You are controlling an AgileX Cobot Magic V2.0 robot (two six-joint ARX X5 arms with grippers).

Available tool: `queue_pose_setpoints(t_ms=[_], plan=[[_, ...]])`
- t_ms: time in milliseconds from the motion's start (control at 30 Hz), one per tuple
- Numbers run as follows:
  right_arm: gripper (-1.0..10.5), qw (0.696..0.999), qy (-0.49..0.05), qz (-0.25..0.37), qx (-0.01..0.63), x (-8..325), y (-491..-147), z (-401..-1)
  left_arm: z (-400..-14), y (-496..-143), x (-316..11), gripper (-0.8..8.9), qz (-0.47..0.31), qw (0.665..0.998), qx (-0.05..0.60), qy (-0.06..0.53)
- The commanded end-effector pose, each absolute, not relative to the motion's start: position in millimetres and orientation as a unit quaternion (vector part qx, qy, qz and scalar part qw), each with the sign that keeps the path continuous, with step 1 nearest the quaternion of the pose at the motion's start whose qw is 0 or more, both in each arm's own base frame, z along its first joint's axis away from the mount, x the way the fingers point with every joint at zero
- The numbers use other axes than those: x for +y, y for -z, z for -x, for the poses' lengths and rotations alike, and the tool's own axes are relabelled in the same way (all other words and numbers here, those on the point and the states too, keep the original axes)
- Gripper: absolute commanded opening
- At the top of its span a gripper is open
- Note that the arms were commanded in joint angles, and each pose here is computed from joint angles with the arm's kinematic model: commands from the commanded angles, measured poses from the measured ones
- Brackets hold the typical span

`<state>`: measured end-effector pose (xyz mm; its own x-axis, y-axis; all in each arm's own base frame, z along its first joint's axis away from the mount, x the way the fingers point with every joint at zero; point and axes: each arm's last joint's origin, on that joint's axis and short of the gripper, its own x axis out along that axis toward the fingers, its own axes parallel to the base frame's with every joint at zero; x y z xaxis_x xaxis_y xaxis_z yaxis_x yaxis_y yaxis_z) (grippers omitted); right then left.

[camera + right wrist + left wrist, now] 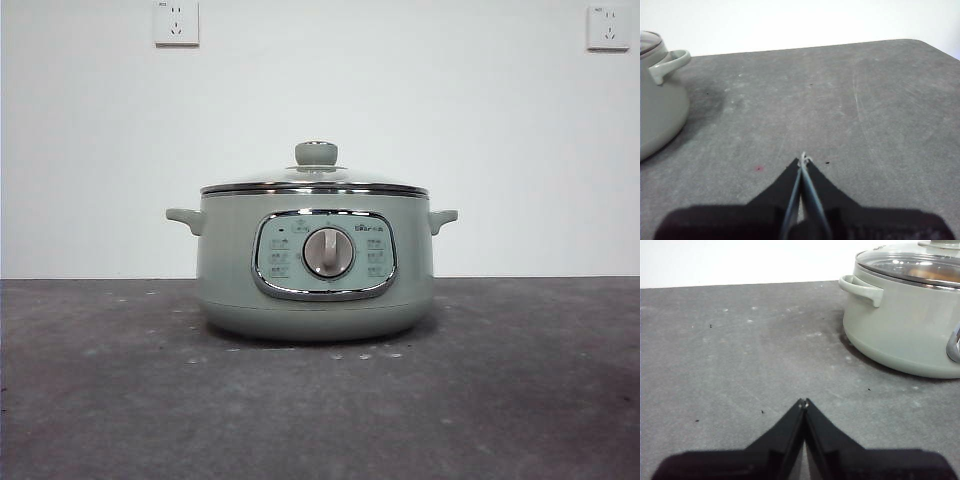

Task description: Pick up the corn,open the lid,put the corn in the pot,close the lid

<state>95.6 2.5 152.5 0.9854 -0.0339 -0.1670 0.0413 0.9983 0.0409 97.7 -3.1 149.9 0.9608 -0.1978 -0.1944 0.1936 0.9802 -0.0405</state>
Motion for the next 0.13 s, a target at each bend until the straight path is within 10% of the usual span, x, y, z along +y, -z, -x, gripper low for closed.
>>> queue_pose_setpoints(t_ms=[33, 133], plan=[[0.0, 0.996, 0.019, -0.020, 0.087, 2.5, -150.3, -95.8, -98.1, -147.2, -2.8, -0.04, 0.014, 0.990, 0.101, 0.097], [0.0, 0.996, 0.019, -0.020, 0.087, 2.5, -150.3, -95.8, -98.1, -147.2, -2.8, -0.04, 0.014, 0.990, 0.101, 0.097]])
